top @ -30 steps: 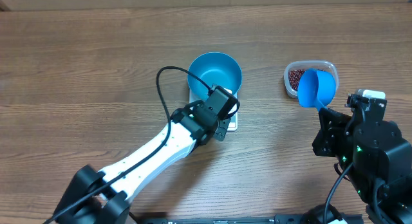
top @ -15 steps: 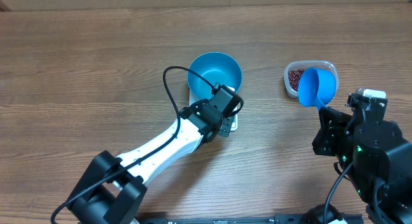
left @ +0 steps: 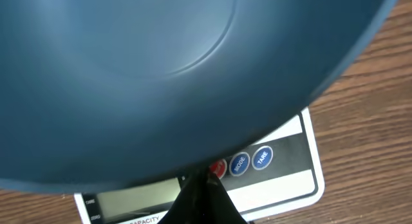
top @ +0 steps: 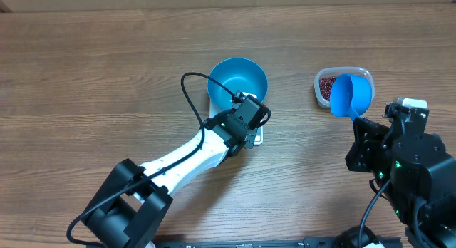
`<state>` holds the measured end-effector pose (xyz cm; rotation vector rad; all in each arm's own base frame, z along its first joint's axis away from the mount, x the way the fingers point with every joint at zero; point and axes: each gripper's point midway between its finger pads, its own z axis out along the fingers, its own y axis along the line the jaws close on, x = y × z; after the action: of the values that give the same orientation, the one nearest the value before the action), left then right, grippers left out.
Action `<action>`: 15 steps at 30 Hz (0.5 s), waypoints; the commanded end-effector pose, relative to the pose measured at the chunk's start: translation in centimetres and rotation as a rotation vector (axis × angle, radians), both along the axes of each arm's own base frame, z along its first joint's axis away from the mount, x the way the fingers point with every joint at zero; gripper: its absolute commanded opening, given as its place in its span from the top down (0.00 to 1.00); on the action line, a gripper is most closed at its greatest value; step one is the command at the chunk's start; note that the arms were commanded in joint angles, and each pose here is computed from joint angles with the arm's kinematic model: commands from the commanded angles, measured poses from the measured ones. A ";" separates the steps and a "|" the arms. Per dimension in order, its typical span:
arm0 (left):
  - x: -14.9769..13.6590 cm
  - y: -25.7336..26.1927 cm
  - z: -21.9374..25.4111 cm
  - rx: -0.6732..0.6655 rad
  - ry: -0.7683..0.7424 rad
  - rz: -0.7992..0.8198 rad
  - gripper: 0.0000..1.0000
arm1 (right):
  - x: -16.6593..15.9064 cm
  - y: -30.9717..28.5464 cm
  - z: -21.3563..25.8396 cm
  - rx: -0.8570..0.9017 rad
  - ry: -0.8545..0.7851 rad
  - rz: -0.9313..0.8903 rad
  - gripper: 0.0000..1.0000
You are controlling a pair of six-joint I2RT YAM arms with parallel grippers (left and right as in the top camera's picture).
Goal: Scoop item into bowl and weigh 150g on scale
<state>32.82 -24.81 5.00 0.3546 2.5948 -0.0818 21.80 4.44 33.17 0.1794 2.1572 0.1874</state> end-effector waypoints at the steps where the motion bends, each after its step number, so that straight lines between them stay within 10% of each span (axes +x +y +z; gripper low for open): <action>1: -0.5 -0.2 -1.4 0.015 0.024 0.003 0.96 | 0.1 -0.4 1.1 0.000 -0.035 -0.017 0.96; 15: -0.7 -0.8 -2.3 -0.014 0.049 0.005 0.96 | 0.1 -0.4 1.1 0.000 -0.034 -0.017 0.96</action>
<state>32.62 -25.50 3.58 0.3476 2.6199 -0.1025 21.81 4.44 33.17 0.1801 2.1567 0.1875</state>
